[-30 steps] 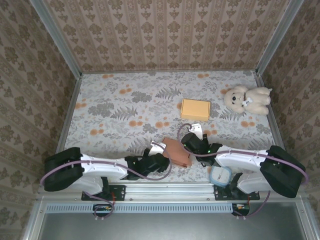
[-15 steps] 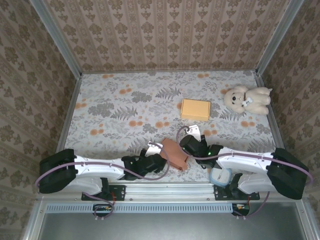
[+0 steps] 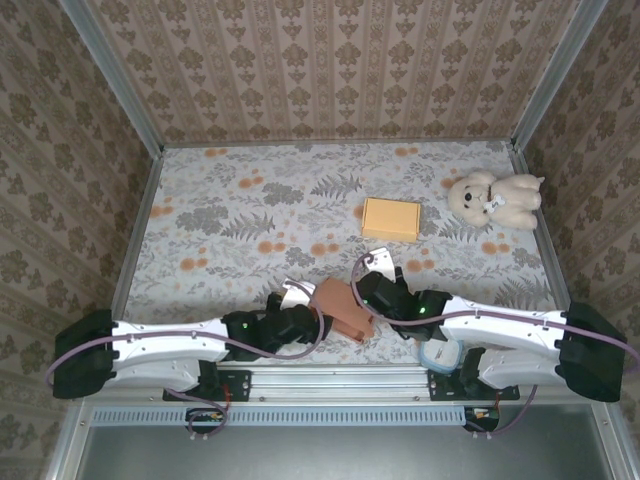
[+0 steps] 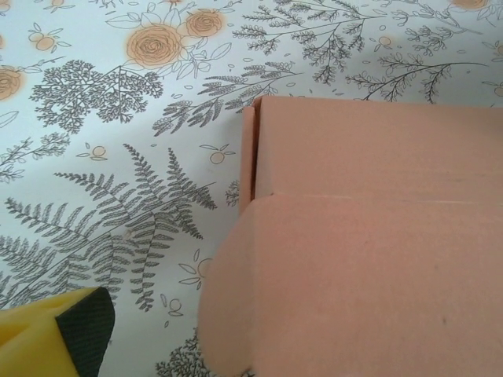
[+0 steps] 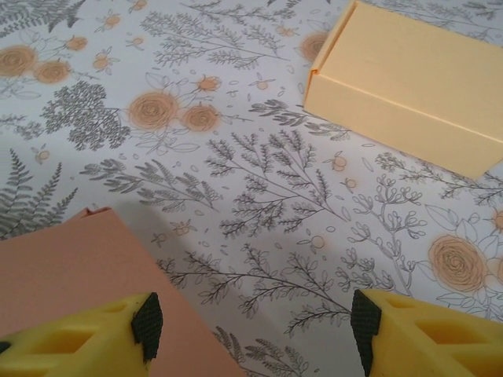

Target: Fold the paper box

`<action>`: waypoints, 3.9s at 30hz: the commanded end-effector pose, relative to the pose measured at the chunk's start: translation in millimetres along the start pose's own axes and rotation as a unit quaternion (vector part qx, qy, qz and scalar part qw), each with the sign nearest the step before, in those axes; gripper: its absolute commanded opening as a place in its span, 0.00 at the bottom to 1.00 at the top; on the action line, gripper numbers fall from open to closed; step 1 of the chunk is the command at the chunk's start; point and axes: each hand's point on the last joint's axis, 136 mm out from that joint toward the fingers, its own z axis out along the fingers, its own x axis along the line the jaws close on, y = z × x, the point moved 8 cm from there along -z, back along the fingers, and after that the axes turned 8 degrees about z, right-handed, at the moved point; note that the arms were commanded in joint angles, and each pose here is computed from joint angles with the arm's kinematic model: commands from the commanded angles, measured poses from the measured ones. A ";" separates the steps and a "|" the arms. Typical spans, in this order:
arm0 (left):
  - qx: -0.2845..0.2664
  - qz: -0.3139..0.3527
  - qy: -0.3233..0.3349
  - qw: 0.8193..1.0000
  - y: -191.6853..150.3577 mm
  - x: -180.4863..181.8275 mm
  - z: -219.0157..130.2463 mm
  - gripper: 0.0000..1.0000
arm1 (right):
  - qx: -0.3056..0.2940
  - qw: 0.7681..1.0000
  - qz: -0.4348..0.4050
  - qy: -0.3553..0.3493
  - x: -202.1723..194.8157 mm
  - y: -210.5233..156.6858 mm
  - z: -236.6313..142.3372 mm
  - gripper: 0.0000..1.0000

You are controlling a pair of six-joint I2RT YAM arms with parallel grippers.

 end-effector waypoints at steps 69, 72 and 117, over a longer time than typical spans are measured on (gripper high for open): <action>0.032 -0.168 -0.043 0.984 34.4 56.2 70.3 0.66 | 0.087 0.994 -0.039 0.053 11.8 -27.2 104.0 0.68; 0.044 -0.156 -0.033 0.986 32.7 54.7 66.1 0.66 | 0.089 0.994 -0.032 0.053 10.9 -27.1 104.7 0.68; 0.022 -0.221 0.013 0.975 40.9 72.9 43.9 0.91 | 0.110 0.993 0.002 0.043 11.0 -39.9 115.9 0.67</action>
